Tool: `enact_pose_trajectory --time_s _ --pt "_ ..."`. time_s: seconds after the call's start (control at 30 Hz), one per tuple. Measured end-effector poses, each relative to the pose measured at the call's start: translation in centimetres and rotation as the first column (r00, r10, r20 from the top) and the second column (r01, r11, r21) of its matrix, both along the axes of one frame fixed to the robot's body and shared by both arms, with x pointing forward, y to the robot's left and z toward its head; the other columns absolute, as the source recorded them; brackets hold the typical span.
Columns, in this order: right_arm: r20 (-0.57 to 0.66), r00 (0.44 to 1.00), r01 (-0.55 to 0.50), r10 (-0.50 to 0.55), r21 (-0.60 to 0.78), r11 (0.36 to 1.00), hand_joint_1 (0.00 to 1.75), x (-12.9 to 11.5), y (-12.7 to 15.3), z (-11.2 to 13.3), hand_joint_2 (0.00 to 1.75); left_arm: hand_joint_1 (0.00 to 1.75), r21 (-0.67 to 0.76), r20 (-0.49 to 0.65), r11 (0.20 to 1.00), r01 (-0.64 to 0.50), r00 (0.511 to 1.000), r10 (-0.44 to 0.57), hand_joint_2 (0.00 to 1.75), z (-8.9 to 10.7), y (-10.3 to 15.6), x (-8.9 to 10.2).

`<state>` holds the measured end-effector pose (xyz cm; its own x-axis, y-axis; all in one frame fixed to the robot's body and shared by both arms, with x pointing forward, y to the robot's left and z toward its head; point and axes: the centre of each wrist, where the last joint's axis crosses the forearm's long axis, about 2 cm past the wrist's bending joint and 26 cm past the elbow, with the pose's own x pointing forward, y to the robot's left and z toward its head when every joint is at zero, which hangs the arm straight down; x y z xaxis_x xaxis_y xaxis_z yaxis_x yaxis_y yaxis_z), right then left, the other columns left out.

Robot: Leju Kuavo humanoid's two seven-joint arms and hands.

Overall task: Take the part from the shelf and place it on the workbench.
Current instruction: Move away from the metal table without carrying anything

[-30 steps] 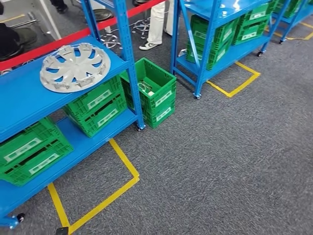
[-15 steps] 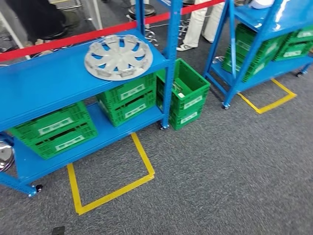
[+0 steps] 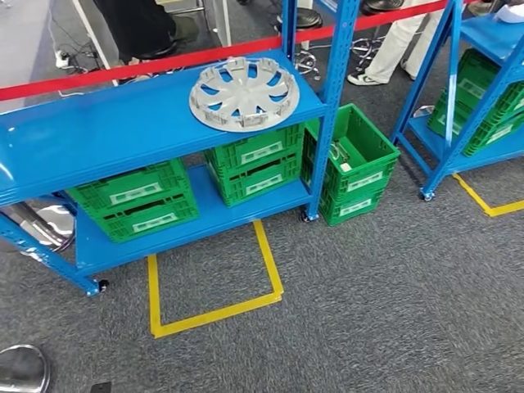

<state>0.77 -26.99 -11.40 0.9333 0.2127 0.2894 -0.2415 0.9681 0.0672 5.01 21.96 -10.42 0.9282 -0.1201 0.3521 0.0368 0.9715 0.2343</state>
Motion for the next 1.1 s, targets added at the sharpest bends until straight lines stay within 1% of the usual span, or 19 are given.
enact_pose_trajectory --time_s 0.2,0.33,0.47,0.63,0.8,0.83,0.87,0.93,0.97,1.0,1.03,1.1 --pt "0.0 1.0 -0.002 0.002 -0.002 1.0 0.0 -0.01 0.01 0.0 0.0 0.0 0.0 0.002 1.0 0.001 1.0 -0.001 0.0 0.02 -0.12 0.0" --pt "0.002 1.0 0.0 0.0 -0.002 1.0 0.0 0.02 0.01 0.0 0.0 0.0 -0.002 0.012 1.0 0.002 1.0 -0.002 0.0 0.08 -0.22 0.36" --pt "0.008 1.0 0.001 -0.001 -0.002 1.0 0.0 0.26 -0.01 0.01 0.0 0.0 -0.003 0.008 1.0 0.002 1.0 -0.002 0.0 0.06 -0.27 0.16" --pt "-0.007 1.0 0.019 -0.019 -0.003 1.0 0.0 -0.06 -0.01 0.0 0.0 0.0 -0.011 0.001 1.0 0.001 1.0 -0.001 0.0 0.06 -0.41 0.06" --pt "-0.017 0.999 0.038 -0.039 -0.017 0.999 0.0 0.27 0.0 0.01 0.0 0.0 -0.013 -0.011 1.0 0.001 1.0 -0.001 0.0 0.06 -0.44 0.03" --pt "-0.02 0.999 0.04 -0.041 -0.019 0.999 0.0 0.31 0.04 0.02 0.44 0.0 -0.011 -0.012 1.0 0.001 1.0 -0.001 0.0 0.06 -0.42 0.04" --pt "-0.023 0.999 0.042 -0.043 -0.021 0.999 0.0 0.29 0.06 0.02 0.44 0.0 -0.01 -0.014 1.0 0.001 1.0 -0.001 0.0 0.06 -0.41 0.04" --pt "-0.031 0.998 0.046 -0.047 -0.027 0.999 0.0 0.24 0.08 0.01 1.31 0.0 -0.008 -0.017 1.0 -0.001 1.0 0.001 0.87 0.06 -0.38 0.04" --pt "-0.033 0.998 0.048 -0.049 -0.034 0.998 0.0 0.29 0.06 0.02 1.31 0.0 -0.007 -0.019 1.0 -0.004 1.0 0.004 1.31 0.06 -0.37 0.06" --pt "-0.033 0.998 0.046 -0.048 -0.044 0.998 0.0 0.36 0.04 0.02 1.75 0.0 -0.007 -0.021 1.0 -0.008 1.0 0.008 1.75 0.06 -0.37 0.09" --pt "-0.032 0.999 0.04 -0.042 -0.06 0.997 0.0 0.43 0.0 0.02 1.75 0.0 -0.01 -0.026 1.0 -0.01 1.0 0.01 1.75 0.06 -0.38 0.11" --pt "-0.028 0.999 0.027 -0.03 -0.092 0.995 0.0 0.55 -0.03 0.03 0.87 0.0 -0.024 -0.039 1.0 -0.013 0.999 0.012 0.87 0.06 -0.42 0.1"
